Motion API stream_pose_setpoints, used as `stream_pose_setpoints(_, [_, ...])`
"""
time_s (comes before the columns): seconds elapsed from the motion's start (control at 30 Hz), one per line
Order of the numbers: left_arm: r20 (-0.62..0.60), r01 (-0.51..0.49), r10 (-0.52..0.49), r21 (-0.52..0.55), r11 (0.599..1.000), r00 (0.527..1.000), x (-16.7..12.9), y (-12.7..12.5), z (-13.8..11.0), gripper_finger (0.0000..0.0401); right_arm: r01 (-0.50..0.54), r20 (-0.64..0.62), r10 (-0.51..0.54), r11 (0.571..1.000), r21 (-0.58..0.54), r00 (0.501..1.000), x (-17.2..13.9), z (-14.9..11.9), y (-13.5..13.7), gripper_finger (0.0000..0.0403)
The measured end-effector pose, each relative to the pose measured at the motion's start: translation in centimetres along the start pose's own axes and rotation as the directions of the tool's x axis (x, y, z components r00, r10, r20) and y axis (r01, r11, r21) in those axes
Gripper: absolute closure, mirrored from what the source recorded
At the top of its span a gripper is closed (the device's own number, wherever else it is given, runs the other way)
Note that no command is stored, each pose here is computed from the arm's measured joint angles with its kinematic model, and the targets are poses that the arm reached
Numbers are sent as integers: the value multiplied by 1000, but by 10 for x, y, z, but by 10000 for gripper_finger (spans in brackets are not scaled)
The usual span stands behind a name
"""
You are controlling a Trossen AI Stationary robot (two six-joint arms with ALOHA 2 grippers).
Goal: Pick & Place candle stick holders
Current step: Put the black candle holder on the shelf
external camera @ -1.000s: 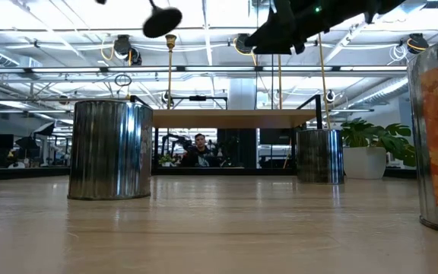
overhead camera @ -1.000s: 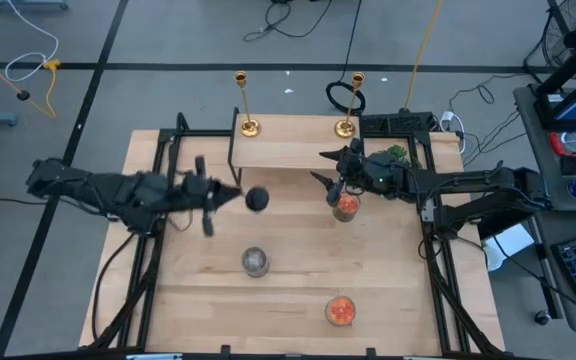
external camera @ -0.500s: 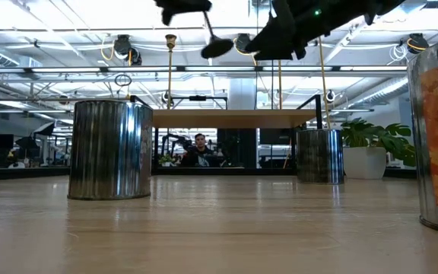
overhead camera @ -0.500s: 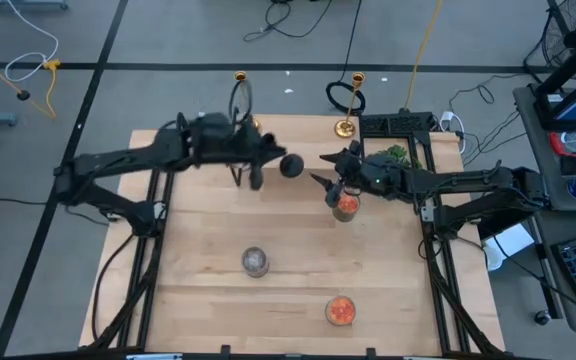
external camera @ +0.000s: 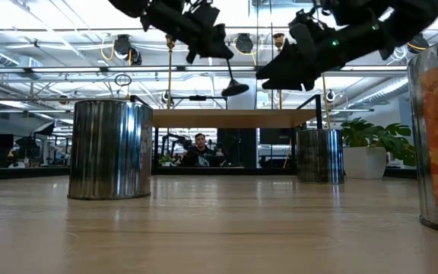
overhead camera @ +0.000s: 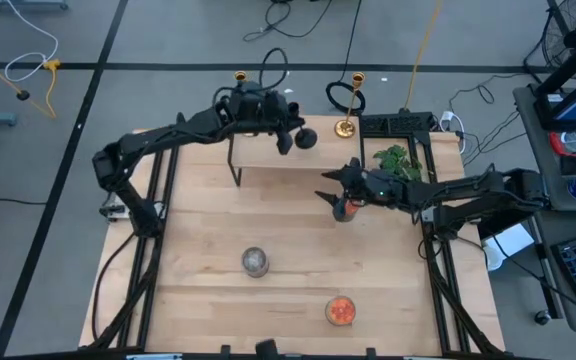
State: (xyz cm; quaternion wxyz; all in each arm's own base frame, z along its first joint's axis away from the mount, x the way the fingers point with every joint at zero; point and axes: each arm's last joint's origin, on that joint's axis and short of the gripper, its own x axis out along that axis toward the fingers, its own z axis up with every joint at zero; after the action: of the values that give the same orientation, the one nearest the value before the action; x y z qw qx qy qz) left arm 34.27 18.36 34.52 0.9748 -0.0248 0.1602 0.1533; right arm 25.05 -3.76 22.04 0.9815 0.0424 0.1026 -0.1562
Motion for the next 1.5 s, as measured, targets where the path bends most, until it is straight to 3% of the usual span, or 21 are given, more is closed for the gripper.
stream_pose_setpoints(0.4, [6,-87,88,-97,991,996,15,41,-14,387,-9,139,9,1000,-1,990,-22,-43,-8,124])
stream_pose_setpoints(0.57, [5,-99,99,-101,990,995,23,48,-21,387,-18,225,15,1000,11,974,-28,-42,-9,124])
stream_pose_setpoints(1.13, [-97,-156,151,-53,986,984,22,51,-31,384,-16,211,14,1000,8,977,-28,-44,-9,124])
stream_pose_setpoints(1.5, [-90,-155,151,-39,987,984,22,51,-31,317,-16,211,14,1000,8,977,-28,-44,-9,124])
